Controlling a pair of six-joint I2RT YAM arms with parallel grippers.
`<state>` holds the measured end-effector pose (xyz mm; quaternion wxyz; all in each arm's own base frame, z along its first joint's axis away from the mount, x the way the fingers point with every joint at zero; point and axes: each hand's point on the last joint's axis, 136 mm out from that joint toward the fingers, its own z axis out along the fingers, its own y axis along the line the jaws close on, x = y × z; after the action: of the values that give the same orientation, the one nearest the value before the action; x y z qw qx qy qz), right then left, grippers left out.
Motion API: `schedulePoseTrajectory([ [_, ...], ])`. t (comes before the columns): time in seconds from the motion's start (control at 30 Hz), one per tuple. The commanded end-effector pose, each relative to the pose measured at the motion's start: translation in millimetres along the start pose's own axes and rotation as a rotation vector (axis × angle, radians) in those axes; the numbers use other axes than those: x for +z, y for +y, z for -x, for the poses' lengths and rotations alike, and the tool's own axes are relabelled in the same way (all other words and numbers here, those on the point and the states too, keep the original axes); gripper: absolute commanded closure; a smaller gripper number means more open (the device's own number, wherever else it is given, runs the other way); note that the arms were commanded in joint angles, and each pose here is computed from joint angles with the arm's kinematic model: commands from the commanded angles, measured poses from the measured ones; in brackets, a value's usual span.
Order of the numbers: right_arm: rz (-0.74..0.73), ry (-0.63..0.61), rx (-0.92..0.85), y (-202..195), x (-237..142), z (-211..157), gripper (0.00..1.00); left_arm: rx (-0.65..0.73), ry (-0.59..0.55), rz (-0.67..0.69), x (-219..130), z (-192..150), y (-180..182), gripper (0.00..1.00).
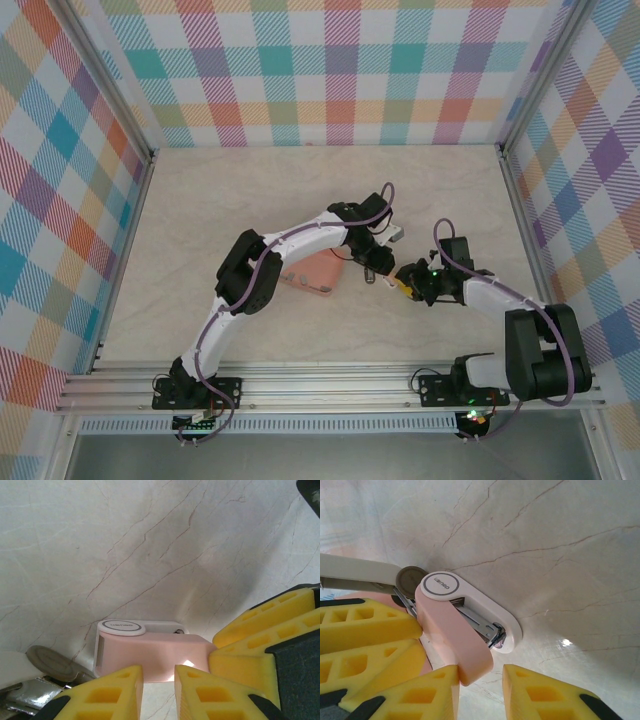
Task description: Load the staples into the stapler
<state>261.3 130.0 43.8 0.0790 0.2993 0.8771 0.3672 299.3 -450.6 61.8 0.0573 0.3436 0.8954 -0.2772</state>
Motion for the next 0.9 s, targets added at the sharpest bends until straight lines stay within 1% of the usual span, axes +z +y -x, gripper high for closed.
schedulePoseTrajectory([
  [0.0, -0.079, 0.006, 0.028, -18.1, 1.9, -0.5, 0.74, 0.017, 0.038, 0.005, 6.9, -8.4, -4.8, 0.76],
  [0.23, -0.15, 0.012, 0.05, -35.8, 3.5, -3.8, 0.77, 0.014, 0.041, 0.005, 8.5, -9.4, -4.2, 0.76],
  [0.57, -0.189, 0.032, 0.072, -51.2, 9.0, -8.8, 0.78, 0.014, 0.042, 0.002, 9.8, -9.3, -4.0, 0.76],
  [0.63, -0.166, 0.027, 0.062, -45.4, 8.8, -7.1, 0.78, 0.013, 0.042, 0.005, 9.7, -9.4, -3.4, 0.76],
  [0.87, -0.071, -0.039, -0.029, -1.0, -12.8, 6.7, 0.69, 0.02, 0.021, 0.004, 3.0, -1.9, -7.8, 0.76],
])
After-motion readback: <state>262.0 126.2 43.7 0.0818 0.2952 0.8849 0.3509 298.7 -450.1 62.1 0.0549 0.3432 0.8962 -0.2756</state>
